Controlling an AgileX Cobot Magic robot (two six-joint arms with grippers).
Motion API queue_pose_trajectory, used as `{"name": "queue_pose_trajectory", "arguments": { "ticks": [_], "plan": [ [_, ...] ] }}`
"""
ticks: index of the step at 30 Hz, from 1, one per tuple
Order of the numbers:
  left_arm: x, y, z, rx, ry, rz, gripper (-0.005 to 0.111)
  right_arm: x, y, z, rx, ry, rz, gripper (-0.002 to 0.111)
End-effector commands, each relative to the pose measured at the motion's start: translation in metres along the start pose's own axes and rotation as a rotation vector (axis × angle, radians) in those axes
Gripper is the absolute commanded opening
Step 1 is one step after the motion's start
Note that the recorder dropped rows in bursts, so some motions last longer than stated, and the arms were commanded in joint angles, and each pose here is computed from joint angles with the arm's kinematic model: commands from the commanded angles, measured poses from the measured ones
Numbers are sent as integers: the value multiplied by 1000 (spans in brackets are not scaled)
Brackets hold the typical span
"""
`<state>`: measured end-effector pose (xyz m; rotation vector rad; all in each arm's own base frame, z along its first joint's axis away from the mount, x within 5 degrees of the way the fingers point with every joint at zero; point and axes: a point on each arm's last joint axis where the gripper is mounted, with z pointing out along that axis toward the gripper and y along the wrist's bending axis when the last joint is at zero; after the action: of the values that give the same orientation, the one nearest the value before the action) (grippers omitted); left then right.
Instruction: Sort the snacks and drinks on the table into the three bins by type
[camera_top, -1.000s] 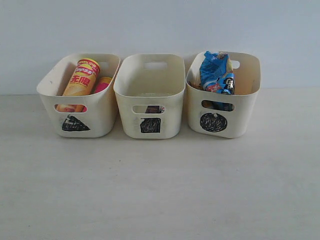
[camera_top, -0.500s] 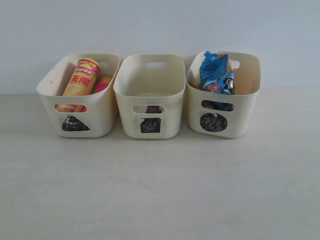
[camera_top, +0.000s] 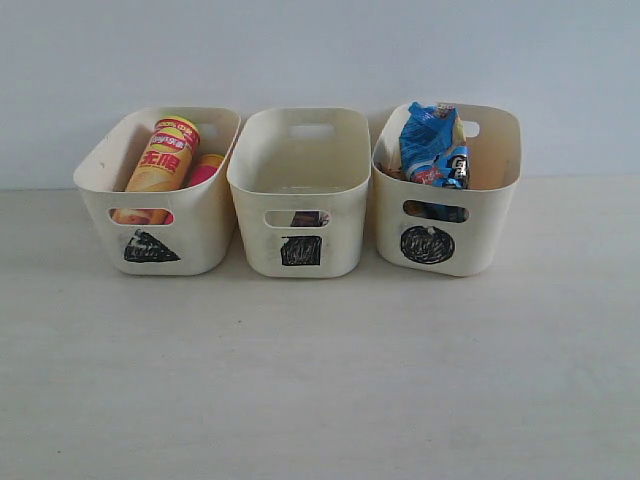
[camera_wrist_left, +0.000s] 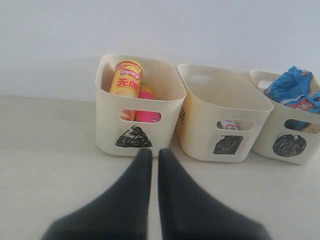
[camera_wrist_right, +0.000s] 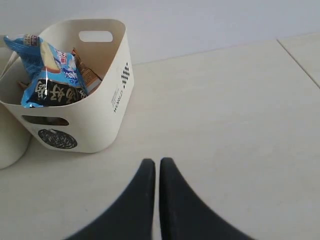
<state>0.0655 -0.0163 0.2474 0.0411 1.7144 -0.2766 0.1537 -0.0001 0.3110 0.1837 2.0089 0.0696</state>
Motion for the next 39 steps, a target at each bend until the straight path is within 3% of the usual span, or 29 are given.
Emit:
{"name": "queue_pose_trajectory", "arguments": {
  "ticks": [1,7,11,15,22,25,29,39],
  "plan": [
    [0,0,-1,2,-12,-2,4,1,-1,0,5,-9,-1,0],
    [1,4,-1,-39,-8,65,4,1,-1,0,5,-9,-1,0],
    [5,12,-7,-131,-57,-15,4,1,-1,0,5,-9,-1,0],
    [25,15,-13,-147,-99,-41,4,1,-1,0,5,-9,-1,0],
    [56,20,-5,-169,0,-73,4,0,-1,0,3,-12,-1,0],
    [59,20,-5,-171,37,-85,4,0,-1,0,3,-12,-1,0],
    [59,20,-5,-170,44,-11,4,0,-1,0,3,-12,-1,0],
    [59,20,-5,-170,44,-11,4,0,-1,0,3,-12,-1,0]
  ]
}}
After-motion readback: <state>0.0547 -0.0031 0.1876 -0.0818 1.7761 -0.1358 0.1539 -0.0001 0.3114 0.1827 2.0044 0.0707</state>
